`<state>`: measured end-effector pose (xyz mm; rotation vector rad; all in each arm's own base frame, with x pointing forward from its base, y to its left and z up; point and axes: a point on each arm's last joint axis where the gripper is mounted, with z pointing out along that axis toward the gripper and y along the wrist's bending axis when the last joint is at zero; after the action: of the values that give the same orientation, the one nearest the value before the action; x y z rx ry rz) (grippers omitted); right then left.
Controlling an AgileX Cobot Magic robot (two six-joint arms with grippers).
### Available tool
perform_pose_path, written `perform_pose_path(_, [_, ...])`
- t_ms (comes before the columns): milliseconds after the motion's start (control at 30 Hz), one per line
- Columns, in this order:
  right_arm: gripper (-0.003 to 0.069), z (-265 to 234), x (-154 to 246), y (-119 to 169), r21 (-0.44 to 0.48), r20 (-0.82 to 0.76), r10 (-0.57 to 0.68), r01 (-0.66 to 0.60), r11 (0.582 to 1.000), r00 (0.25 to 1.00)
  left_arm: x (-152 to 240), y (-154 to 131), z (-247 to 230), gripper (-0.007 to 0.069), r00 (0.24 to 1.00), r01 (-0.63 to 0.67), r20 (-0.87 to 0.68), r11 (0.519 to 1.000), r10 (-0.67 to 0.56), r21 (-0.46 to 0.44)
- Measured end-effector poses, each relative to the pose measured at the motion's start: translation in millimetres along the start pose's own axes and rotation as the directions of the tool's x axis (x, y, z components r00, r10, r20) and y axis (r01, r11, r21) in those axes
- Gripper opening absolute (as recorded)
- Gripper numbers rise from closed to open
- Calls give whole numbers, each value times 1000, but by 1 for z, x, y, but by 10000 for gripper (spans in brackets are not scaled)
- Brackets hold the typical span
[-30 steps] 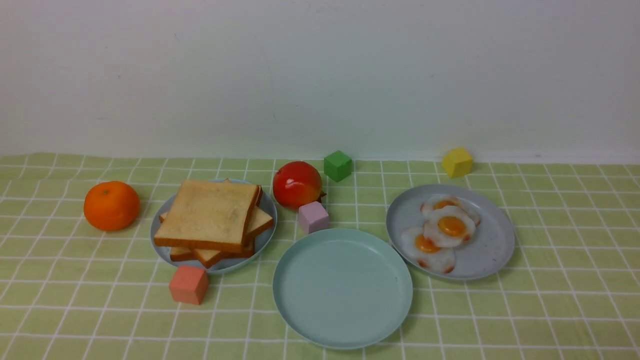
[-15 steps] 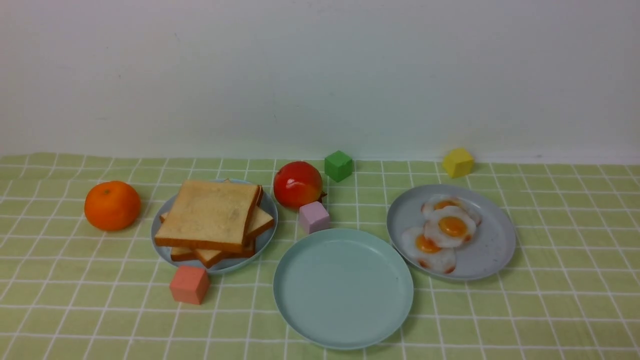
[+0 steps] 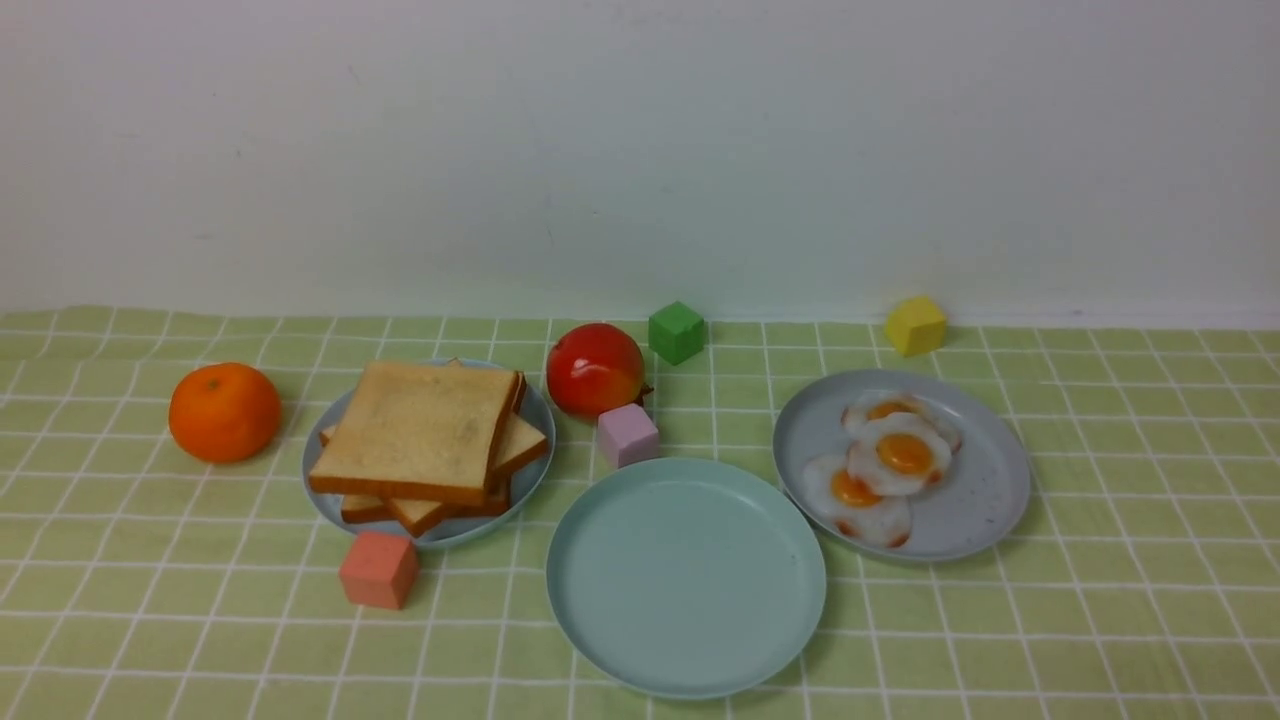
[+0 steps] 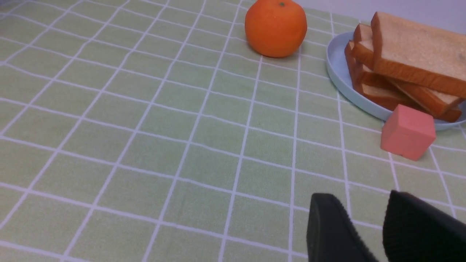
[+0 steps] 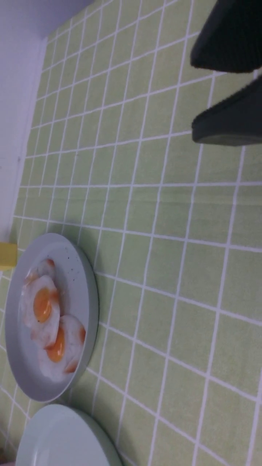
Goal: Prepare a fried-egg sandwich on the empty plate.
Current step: Use the left arm to grab a slice of bread
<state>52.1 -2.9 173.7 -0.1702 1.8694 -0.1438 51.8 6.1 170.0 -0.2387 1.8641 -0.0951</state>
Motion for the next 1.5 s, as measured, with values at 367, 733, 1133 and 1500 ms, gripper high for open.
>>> perform_pose_path(367, [241,1,-6,0,4,88,-8,7,1000,996,-15,-7,-2,238,986,-3,167,997,-10,78])
perform_pose_path(733, [241,-6,-33,0,14,382,-15,10,1000,924,-36,-17,-9,238,916,-22,397,982,-56,189])
perform_pose_path(1133, [241,-23,-59,-3,-173,655,298,-246,954,694,-61,-24,-28,238,719,140,557,871,-416,470])
perform_pose_path(1500, [241,-74,-217,-42,-408,666,612,-479,777,426,-208,-49,-78,238,673,252,507,811,-539,528])
